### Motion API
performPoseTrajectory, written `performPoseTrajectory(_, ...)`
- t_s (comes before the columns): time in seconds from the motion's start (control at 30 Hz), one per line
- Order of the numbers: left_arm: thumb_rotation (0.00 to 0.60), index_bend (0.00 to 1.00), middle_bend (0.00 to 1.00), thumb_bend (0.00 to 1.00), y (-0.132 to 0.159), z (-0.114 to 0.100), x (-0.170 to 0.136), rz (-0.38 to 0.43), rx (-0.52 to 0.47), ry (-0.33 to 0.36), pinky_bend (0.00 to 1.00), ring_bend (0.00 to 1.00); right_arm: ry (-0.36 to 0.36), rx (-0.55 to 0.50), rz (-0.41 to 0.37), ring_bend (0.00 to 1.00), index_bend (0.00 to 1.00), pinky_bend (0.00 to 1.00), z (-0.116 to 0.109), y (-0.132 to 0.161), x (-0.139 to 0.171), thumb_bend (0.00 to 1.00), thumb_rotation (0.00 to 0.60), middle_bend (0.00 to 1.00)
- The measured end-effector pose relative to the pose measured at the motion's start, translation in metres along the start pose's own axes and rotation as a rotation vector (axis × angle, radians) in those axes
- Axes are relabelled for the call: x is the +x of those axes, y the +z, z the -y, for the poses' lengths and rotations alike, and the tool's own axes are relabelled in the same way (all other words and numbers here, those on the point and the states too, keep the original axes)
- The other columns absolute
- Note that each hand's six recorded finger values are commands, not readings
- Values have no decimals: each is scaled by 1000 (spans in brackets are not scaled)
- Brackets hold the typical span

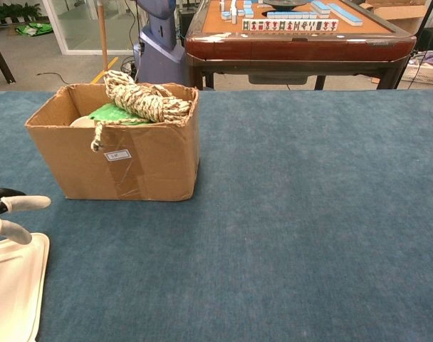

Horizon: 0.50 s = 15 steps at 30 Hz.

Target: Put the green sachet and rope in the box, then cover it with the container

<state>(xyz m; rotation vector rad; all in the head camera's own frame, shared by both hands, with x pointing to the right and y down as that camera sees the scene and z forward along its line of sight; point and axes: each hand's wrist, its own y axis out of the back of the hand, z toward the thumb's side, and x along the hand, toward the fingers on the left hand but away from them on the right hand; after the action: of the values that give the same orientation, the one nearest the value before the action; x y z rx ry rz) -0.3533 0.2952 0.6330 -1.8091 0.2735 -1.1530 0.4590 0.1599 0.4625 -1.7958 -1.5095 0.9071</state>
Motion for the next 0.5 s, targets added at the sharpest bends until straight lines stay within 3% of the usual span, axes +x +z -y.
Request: performPoseTrajectory(0.5, 600, 263, 0, 45, -6, 8, -11, 12, 99, -73, 224, 4, 3, 2, 1, 0, 140, 39, 1, 0, 0, 0, 600, 130)
